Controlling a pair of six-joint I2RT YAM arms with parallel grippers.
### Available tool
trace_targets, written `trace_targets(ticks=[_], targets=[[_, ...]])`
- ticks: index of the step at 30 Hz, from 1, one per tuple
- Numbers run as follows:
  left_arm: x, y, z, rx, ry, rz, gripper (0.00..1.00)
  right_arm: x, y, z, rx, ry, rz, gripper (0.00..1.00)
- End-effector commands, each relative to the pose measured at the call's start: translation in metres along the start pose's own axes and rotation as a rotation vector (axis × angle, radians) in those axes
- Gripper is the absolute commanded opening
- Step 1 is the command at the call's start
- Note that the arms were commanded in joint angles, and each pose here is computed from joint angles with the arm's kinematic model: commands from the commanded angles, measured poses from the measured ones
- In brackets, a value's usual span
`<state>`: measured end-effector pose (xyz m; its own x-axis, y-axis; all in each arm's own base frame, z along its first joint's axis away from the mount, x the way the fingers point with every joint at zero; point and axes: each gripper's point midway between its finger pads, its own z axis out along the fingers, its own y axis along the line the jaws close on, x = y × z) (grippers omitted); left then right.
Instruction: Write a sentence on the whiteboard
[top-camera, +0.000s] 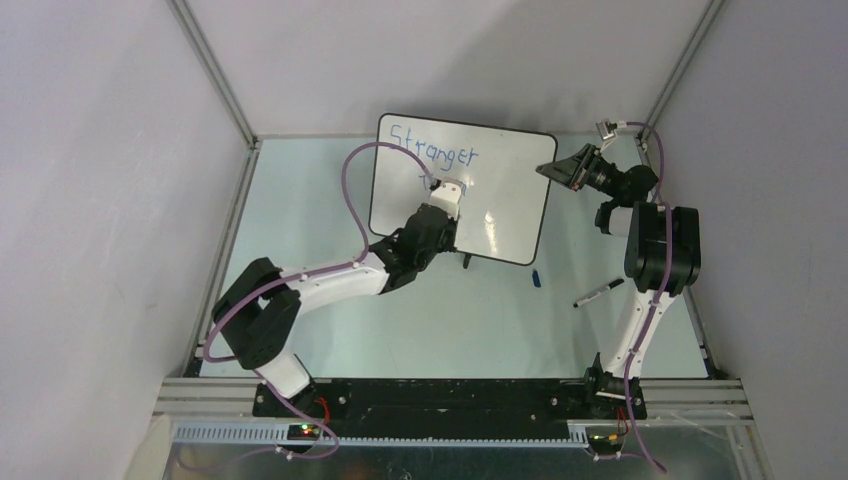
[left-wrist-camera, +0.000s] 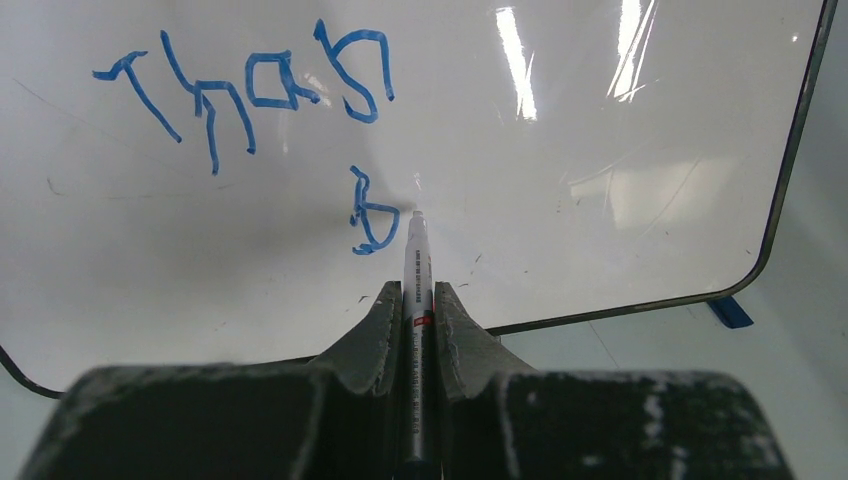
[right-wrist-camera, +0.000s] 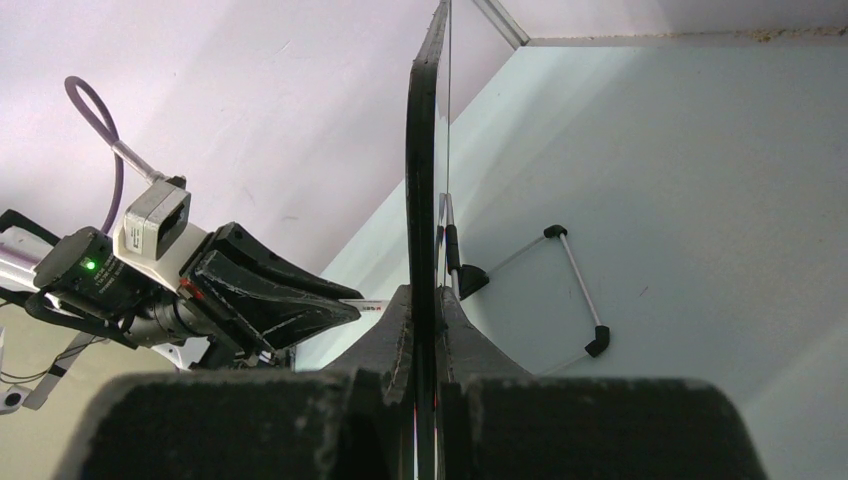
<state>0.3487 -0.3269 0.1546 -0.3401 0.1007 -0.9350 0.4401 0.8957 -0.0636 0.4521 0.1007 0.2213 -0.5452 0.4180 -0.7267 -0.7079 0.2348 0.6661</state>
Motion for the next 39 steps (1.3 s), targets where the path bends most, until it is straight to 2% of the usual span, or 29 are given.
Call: trace_targets(ticks=[1,27,39], targets=[[-0.026,-0.001,0.004,-0.021,-0.059,-0.006,0.00,-0.021,0.035,0.005,-0.041,-0.019,-0.067,0.00],[-0.023,-0.010,0.014,0.003,-0.042,-0.006,0.00,-0.021,0.035,0.005,-0.042,-0.018,-0.069,0.00],[-0.027,-0.021,0.010,0.064,-0.052,-0.021,0.00,-0.021,0.034,0.004,-0.041,-0.018,-0.067,0.00]])
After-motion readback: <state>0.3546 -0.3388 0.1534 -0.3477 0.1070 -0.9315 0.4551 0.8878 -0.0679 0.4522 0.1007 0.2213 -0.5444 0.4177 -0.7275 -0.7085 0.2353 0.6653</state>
